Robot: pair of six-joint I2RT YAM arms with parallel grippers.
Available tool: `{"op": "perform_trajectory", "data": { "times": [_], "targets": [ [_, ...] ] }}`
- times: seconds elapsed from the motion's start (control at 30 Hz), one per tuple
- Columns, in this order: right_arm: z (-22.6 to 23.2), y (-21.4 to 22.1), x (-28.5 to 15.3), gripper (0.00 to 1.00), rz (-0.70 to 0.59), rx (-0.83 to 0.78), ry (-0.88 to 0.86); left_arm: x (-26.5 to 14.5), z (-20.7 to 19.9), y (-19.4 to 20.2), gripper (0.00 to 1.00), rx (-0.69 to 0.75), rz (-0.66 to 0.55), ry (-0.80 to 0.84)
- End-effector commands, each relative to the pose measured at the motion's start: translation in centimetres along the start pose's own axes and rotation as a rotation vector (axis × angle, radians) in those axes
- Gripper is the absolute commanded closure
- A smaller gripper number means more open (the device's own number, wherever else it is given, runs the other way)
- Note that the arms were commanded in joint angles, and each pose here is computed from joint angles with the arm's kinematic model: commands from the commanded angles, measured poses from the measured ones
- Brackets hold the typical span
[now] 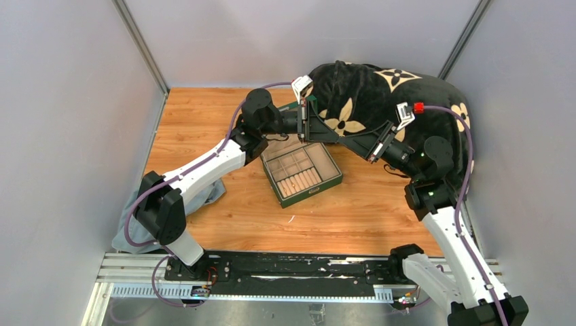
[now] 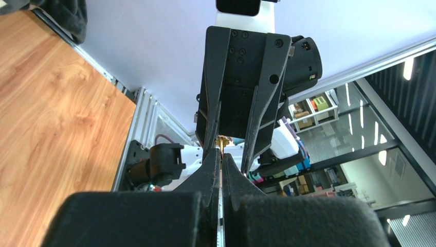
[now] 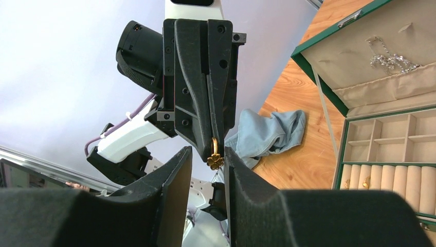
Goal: Organize the mixed jewelry
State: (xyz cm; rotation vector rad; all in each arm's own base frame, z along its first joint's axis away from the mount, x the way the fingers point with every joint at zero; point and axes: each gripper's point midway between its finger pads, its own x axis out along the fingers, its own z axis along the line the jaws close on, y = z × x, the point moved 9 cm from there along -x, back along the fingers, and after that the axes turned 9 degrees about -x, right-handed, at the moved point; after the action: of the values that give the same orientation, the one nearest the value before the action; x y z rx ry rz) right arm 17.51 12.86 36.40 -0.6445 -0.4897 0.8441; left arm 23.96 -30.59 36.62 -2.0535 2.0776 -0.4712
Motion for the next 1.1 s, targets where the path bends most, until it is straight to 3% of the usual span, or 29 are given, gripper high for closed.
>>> {"op": "perform_trajectory", "data": {
  "times": [0.0, 0.8, 1.0, 1.07],
  "targets": [
    [0.2, -0.3, -0.3, 0.67, -0.042, -0.019, -0.014, -0.3, -0.3, -0.2, 1.00, 0.022, 0.009, 0.016],
    [-1.0, -0.8, -0.1, 0.79, -0.050, -0.003, 0.013, -0.4, 0.3, -0.8, 1.00, 0.031, 0.015, 0.012],
    [-1.2, -0.9, 0.1, 1.00, -0.030, 0.000, 0.010, -0.4, 0.6, -1.0, 1.00, 0.025, 0.011, 0.007],
    [-1.2, -0.9, 0.1, 1.00, -0.025, -0.002, 0.016, -0.4, 0.8, -0.9, 1.00, 0.025, 0.011, 0.003]
  ]
}}
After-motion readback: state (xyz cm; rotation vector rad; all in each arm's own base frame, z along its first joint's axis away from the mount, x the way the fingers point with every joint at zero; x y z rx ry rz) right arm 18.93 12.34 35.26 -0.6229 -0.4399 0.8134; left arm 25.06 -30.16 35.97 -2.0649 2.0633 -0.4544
